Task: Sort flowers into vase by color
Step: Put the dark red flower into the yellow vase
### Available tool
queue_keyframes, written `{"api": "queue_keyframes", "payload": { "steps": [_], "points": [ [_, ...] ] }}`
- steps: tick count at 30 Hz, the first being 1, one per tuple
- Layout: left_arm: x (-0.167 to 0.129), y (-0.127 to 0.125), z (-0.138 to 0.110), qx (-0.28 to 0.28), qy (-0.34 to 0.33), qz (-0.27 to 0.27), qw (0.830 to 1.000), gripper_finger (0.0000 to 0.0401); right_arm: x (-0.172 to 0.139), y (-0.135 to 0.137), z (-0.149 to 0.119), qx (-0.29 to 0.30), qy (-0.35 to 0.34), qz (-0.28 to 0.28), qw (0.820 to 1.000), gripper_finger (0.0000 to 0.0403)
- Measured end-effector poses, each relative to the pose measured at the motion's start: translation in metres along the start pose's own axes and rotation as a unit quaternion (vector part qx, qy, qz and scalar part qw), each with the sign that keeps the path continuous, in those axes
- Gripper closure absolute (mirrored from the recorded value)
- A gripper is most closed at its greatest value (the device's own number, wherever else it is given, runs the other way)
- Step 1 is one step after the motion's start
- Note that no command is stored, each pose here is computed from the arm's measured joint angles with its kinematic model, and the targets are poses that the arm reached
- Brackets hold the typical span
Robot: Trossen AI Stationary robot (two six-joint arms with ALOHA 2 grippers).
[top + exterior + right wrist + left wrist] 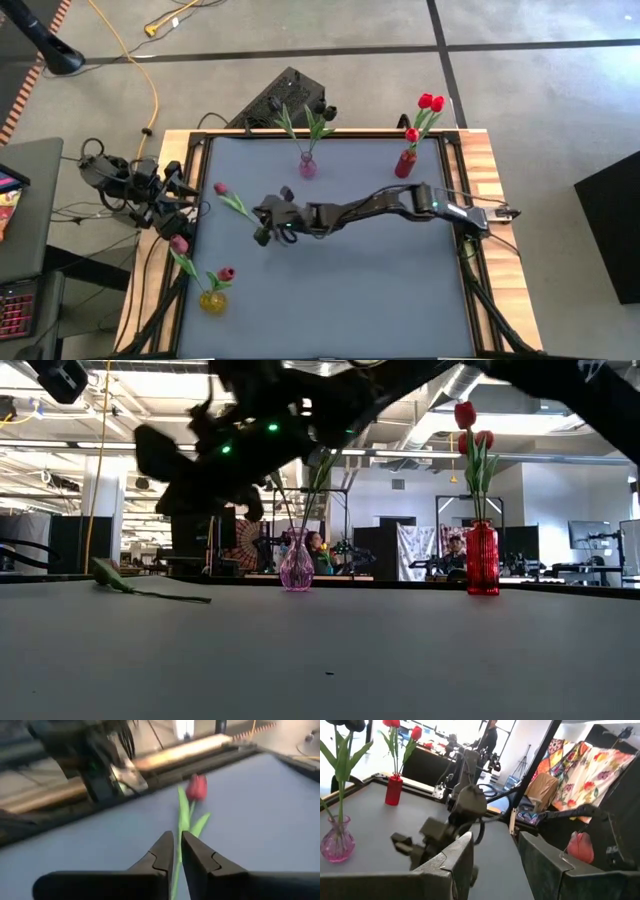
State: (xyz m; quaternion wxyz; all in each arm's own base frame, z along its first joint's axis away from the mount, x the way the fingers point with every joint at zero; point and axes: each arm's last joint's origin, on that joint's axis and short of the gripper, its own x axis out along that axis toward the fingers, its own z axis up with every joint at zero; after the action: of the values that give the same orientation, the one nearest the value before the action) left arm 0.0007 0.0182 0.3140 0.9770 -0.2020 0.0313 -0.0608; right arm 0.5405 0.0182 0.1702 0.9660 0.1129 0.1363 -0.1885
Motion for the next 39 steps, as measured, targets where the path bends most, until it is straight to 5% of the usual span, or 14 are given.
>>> {"api": "queue_keyframes", "payload": {
  "steps": [13,19,27,35,39],
  "points": [
    [0.0,0.0,0.0,-0.013,-0.001,-0.001,1.0,0.0255,0.042,0.003,-0.03,-0.024,0.125,-0.027,0.991,0.0215],
    [0.0,0.0,0.0,-0.012,0.0,0.0,1.0,0.0255,0.04,0.004,-0.046,-0.024,0.159,-0.044,0.986,0.0196],
    [0.0,0.0,0.0,-0.009,0.001,-0.002,1.0,0.0255,0.031,0.013,-0.067,-0.033,0.182,-0.053,0.981,0.0237],
    [0.0,0.0,-0.001,-0.009,0.008,0.0,1.0,0.0255,0.024,0.019,-0.08,-0.04,0.186,-0.077,0.979,0.0372],
    [0.0,0.0,-0.002,-0.013,0.012,-0.009,1.0,0.0255,0.022,0.019,-0.074,-0.017,0.177,-0.09,0.98,0.0383]
  ]
}}
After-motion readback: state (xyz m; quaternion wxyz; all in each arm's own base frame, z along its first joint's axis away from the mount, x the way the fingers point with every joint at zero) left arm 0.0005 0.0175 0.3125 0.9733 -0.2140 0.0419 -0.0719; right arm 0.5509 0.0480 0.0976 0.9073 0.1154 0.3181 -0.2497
